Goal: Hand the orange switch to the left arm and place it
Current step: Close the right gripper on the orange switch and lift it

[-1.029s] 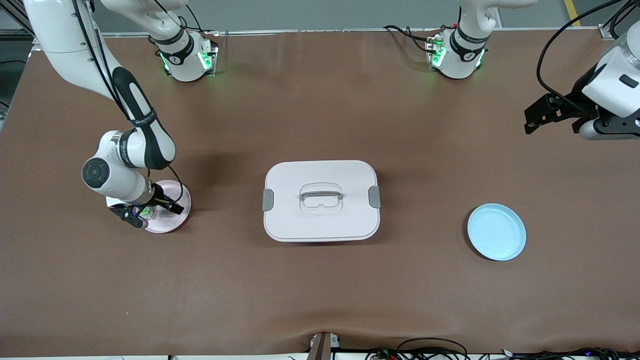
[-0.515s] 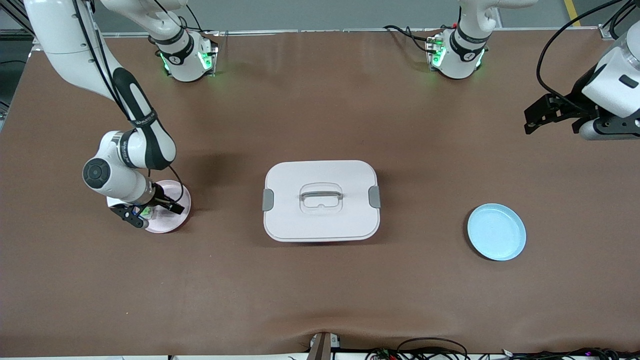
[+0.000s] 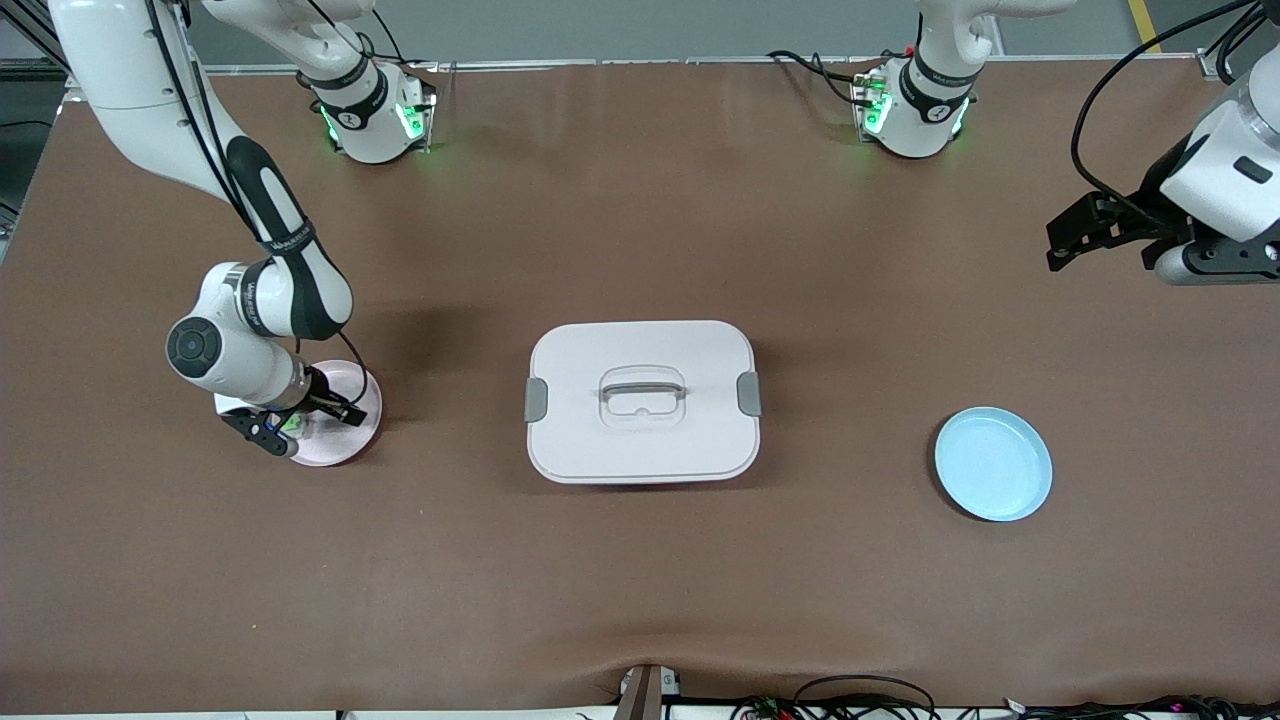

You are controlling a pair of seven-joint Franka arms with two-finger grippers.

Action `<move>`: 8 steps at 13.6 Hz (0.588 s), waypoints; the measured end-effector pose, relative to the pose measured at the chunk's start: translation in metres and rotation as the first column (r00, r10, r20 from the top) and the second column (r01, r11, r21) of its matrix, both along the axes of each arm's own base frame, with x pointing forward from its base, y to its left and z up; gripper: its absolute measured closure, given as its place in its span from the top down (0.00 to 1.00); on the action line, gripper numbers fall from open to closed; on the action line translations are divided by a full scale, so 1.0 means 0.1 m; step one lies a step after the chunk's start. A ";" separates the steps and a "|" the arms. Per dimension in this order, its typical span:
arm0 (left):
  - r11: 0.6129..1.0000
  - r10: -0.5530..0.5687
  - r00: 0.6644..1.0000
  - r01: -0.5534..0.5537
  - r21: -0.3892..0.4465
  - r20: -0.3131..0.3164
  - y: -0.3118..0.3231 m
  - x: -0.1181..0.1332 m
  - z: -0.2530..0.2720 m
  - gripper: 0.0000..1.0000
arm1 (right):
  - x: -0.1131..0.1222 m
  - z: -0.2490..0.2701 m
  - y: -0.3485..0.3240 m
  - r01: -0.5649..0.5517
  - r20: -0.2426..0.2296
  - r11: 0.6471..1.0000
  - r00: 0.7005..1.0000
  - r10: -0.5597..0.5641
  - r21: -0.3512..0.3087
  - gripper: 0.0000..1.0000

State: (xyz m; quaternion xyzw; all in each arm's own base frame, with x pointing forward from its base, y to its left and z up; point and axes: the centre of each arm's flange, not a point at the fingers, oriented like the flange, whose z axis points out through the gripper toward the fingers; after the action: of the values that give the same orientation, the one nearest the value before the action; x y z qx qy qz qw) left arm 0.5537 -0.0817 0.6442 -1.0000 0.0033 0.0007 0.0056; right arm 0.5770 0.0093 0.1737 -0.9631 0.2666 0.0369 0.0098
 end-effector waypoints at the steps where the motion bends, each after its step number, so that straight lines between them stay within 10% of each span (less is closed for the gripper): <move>1: 1.000 0.000 1.000 0.000 0.000 0.000 0.00 0.00 0.00 1.00 | 0.00 0.00 0.00 0.007 0.000 1.000 1.000 -0.007 0.004 0.73; 8: 1.000 -0.005 1.000 0.005 0.000 0.002 -0.03 0.00 0.01 1.00 | 0.04 0.06 0.02 0.073 -0.042 0.996 0.997 -0.071 0.057 0.73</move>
State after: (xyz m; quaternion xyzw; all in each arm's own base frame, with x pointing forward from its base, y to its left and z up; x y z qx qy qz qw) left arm 0.5535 -0.0842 0.6448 -1.0000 0.0055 -0.0005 0.0054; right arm 0.5811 0.0110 0.1795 -0.9511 0.3002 0.0638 0.0341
